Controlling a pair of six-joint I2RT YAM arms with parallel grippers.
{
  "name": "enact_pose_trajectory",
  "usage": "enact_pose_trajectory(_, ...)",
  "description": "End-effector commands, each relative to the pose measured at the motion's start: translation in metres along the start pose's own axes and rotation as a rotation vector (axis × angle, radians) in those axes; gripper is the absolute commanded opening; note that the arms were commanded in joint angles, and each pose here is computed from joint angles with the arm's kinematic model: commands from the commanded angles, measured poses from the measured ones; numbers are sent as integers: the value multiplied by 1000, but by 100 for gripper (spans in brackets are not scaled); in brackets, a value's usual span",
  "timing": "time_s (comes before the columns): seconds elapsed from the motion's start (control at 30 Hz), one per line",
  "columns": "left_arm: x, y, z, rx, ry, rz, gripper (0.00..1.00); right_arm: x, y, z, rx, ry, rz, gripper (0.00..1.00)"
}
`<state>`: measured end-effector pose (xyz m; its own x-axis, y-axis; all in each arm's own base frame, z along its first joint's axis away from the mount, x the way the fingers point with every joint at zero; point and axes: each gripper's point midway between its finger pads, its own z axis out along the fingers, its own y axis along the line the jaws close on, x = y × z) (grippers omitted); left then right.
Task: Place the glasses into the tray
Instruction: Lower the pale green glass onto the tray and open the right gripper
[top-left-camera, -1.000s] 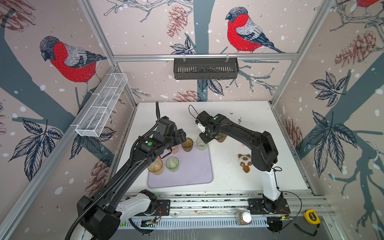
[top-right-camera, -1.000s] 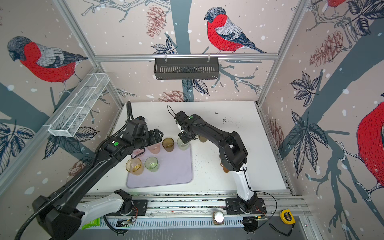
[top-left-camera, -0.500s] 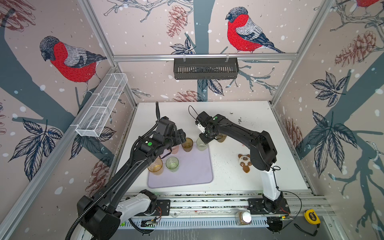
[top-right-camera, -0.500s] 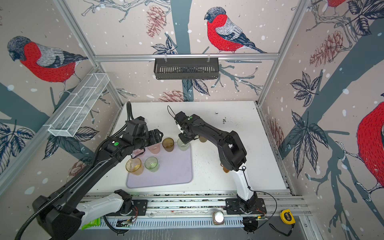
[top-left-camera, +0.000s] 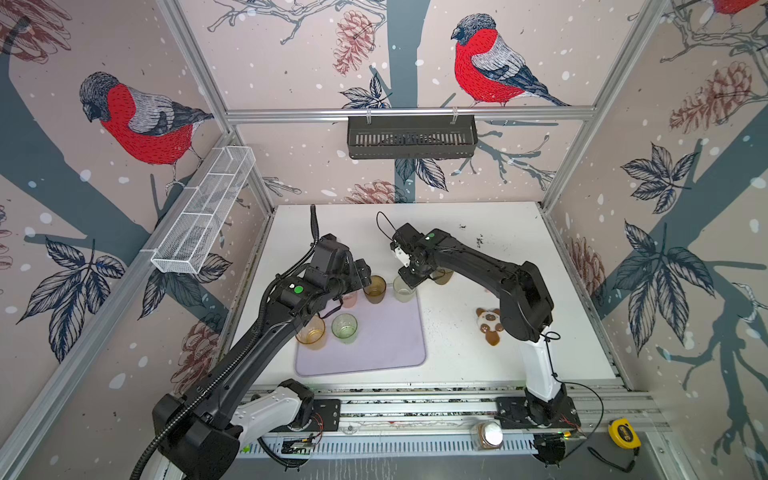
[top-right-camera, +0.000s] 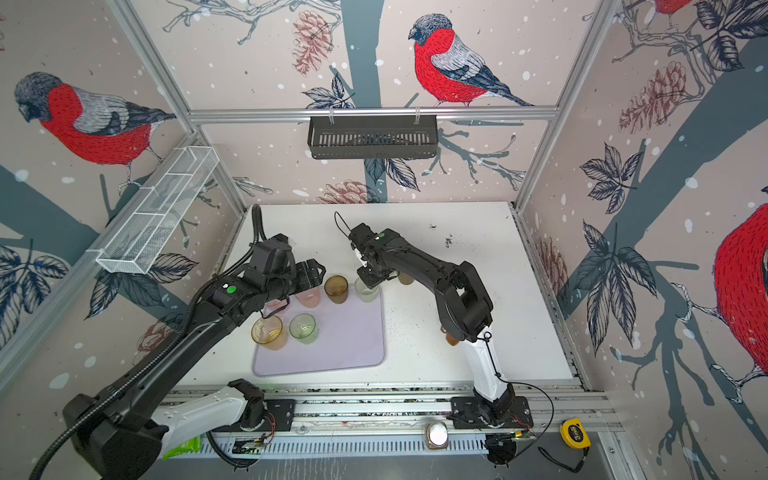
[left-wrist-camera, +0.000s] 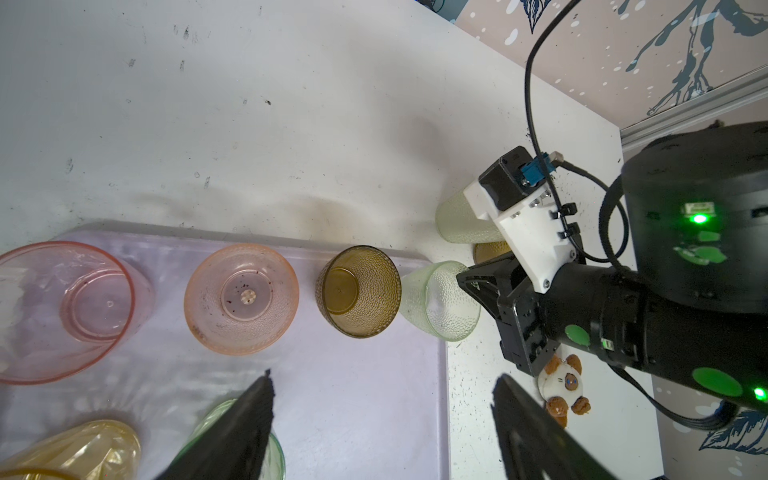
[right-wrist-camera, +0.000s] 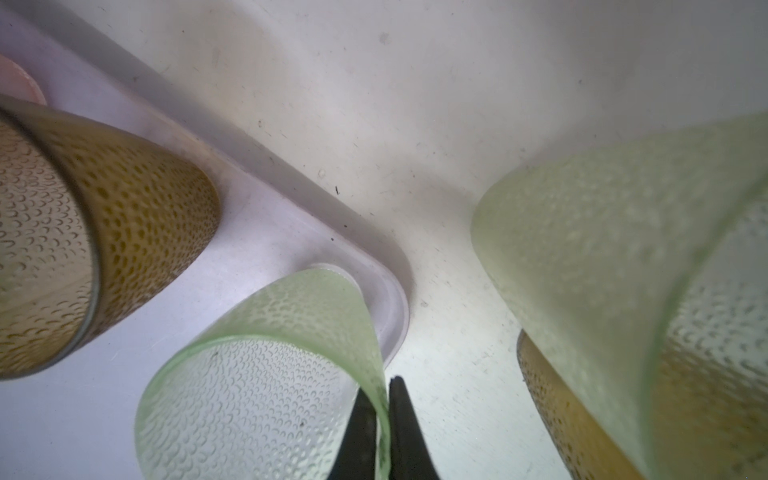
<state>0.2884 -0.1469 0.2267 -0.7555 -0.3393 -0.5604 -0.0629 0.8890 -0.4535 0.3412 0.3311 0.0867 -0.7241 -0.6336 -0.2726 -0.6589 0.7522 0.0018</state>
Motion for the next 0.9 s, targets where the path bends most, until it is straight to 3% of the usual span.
enact_pose_trajectory(0.0, -5, 1, 0, -5, -25, -7, 83, 1, 1, 1, -6, 5, 1, 4)
enact_pose_trajectory(0.87, -8, -2, -1, 2, -34, -2, 83, -3, 2, 0, -7, -11, 2, 12)
